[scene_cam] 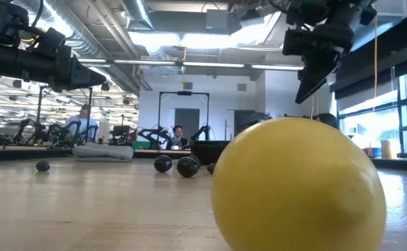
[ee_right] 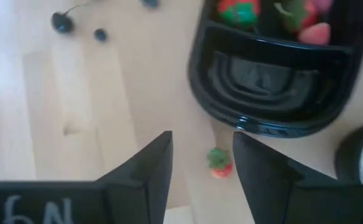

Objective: Pick and placing Produce into tupperware
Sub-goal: Put the strawberry into the black bin

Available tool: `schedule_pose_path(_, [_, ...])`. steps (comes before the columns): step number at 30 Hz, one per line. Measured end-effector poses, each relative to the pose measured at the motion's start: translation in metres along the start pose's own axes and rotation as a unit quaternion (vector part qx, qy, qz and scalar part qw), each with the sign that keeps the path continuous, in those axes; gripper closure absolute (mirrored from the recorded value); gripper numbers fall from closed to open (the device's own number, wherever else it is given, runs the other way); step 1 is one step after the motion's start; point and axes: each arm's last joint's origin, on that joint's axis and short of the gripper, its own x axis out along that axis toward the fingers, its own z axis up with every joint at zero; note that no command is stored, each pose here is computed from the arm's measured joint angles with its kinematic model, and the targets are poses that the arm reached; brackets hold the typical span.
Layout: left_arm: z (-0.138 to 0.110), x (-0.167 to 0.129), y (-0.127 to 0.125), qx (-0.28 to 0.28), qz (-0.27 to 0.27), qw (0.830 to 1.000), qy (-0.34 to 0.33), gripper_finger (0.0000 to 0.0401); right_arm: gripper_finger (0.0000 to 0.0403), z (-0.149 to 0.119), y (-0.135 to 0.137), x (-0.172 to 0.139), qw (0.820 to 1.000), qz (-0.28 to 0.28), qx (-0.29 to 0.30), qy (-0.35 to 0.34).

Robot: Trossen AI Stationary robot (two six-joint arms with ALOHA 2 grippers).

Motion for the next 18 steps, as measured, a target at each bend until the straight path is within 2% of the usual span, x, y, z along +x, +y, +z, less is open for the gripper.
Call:
schedule_pose_path(6, [0.0, 0.0, 0.0, 0.0, 0.0, 1.0, 0.0, 0.0261, 0.0233, -0.001, 0.015, 0.002, 0.999, 0.015, -0.041, 0.003])
schedule_pose_path(13, [0.0, 0.0, 0.0, 0.0, 0.0, 1.0, 0.0, 0.0261, 0.0233, -0.012, 0.017, 0.013, 0.998, -0.036, -0.057, 0.012])
schedule_pose_path(18, [0.0, 0.0, 0.0, 0.0, 0.0, 1.0, 0.0, 0.0261, 0.0233, -0.018, 0.015, 0.021, 0.997, -0.044, -0.057, 0.009])
